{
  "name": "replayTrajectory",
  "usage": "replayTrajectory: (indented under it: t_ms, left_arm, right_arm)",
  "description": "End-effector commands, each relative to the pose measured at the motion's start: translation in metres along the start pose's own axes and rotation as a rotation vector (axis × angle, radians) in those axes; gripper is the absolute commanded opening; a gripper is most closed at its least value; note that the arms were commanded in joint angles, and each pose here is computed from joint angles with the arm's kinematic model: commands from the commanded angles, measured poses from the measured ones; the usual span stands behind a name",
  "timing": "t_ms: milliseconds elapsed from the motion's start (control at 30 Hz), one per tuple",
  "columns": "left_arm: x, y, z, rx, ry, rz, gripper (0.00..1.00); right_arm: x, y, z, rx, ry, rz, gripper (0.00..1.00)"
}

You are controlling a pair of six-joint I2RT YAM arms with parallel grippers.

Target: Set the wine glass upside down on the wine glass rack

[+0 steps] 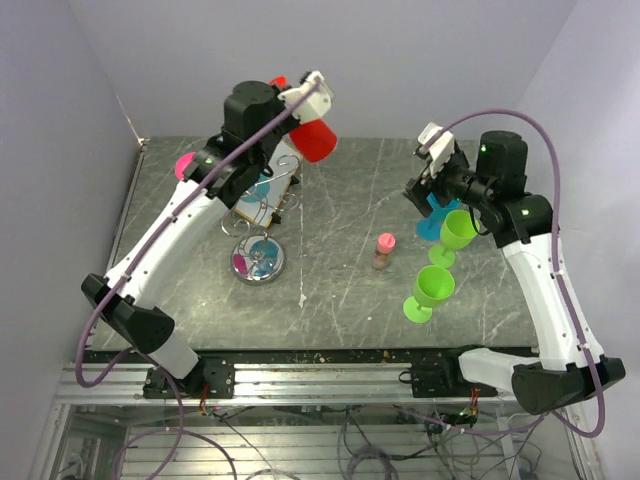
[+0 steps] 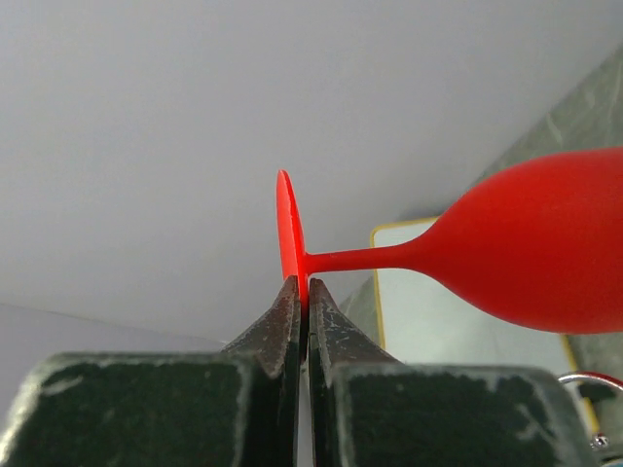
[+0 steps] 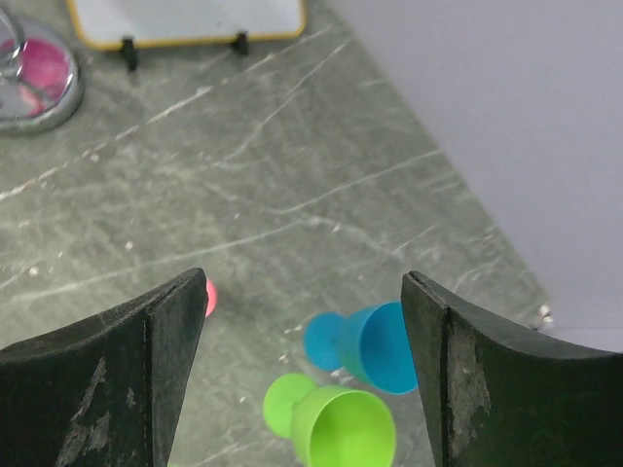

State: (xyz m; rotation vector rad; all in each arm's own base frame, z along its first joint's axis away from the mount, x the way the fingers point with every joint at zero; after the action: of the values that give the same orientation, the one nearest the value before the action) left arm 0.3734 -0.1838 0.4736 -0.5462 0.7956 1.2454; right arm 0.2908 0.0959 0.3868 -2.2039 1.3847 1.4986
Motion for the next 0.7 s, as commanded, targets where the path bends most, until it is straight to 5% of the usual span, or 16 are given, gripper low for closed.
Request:
replayTrajectory:
  t_ms: [0,667]
  left_arm:
    - [0.006,-0.003,-0.007,-0.052,-0.211,0.052,0.07]
    - [0.043,0.008,-0.043,0.120,-0.381,0.157,0.07]
  right_arm:
    - [0.012,-0.006,0.015,-0.063,0.021,-0.018,0.80]
    - [0.066,-0.022,0.045,-0.122,-0.061,0.002,0.80]
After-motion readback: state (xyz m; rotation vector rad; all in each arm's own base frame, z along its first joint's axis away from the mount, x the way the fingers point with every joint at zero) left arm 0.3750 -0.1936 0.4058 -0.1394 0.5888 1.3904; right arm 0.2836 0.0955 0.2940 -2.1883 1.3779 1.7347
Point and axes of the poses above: each gripper's point midway between its finger pads, its own y axis back along the fingers, its own z axis along the line the jaws close on, x = y × z, the point moved 5 cm from there along y, back along the fingers, and after that the axes turned 6 degrees about y, right-handed, at the moved point
